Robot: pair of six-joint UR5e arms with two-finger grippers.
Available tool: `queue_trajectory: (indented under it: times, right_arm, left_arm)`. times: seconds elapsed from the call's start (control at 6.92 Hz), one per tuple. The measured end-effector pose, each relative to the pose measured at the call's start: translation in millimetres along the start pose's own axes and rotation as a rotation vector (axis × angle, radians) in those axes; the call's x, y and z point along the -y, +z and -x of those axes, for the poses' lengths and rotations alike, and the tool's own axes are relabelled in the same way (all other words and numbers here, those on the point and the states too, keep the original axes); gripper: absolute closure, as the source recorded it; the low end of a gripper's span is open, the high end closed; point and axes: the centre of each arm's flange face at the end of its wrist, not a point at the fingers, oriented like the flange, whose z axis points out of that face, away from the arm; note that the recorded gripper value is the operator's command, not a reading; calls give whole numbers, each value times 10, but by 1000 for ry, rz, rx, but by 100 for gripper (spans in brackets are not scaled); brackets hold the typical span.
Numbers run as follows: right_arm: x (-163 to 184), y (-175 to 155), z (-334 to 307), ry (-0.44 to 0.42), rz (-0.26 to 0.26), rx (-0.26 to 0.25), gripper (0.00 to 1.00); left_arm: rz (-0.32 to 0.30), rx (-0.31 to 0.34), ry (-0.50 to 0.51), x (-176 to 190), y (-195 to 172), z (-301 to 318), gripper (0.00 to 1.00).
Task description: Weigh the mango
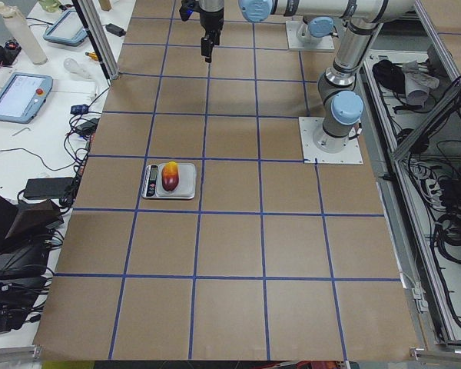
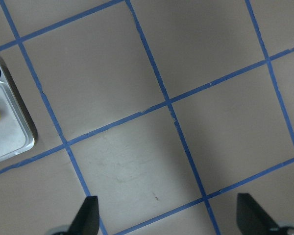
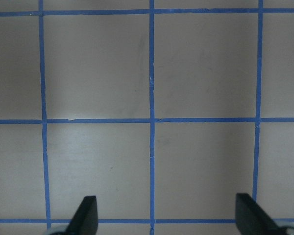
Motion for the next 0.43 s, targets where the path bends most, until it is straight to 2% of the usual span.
queue_trajectory:
  times: [0.29,0.43]
  right_arm:
    - [-3,-4,0,0,-1,0,0]
    - [-3,-5,-1,0,-1,-1,0]
  left_arm:
    - [-16,5,-147,73,19,-148,0]
    - [-27,10,-183,108,4,-161,0]
